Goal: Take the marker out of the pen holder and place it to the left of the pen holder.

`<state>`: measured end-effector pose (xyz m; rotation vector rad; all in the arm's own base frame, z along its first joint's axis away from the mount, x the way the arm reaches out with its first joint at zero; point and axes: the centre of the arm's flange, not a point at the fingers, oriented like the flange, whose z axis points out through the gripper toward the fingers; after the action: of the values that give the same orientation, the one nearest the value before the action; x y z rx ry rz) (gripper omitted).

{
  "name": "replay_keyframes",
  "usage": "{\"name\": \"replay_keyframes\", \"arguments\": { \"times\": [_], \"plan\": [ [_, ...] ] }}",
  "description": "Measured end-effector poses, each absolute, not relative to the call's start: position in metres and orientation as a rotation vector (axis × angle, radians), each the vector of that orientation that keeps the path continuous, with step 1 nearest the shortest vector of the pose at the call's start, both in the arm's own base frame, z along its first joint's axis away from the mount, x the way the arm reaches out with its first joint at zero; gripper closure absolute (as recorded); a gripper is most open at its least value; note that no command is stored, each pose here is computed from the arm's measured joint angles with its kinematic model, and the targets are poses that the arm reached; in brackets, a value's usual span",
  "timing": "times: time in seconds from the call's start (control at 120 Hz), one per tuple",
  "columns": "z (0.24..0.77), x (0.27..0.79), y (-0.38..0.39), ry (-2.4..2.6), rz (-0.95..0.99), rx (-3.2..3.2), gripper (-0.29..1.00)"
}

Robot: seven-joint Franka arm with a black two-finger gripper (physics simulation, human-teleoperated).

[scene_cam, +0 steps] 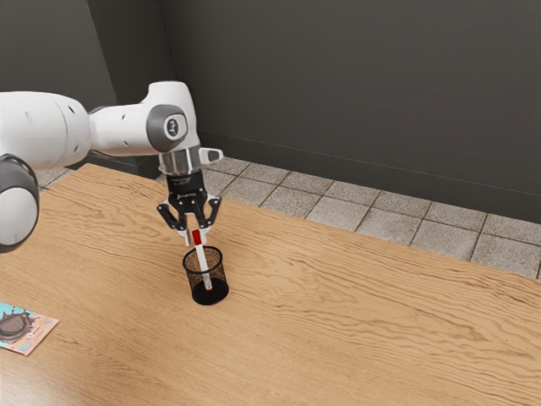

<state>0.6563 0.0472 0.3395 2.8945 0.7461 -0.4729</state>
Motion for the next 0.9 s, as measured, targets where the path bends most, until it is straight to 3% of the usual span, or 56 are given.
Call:
{"name": "replay_keyframes", "arguments": {
  "times": [0.417, 0.725, 0.817, 0.9],
  "plan": [
    [0.355, 0.656, 0.049, 0.763, -0.441, 2.894, 0.75],
    [0.510, 0.617, 0.086, 0.836, -0.183, 2.902, 0.78],
    [0.509, 0.613, 0.109, 0.871, -0.200, 2.969, 0.78],
    [0.470, 0.615, 0.132, 0.871, -0.335, 3.106, 0.78]
  ]
}}
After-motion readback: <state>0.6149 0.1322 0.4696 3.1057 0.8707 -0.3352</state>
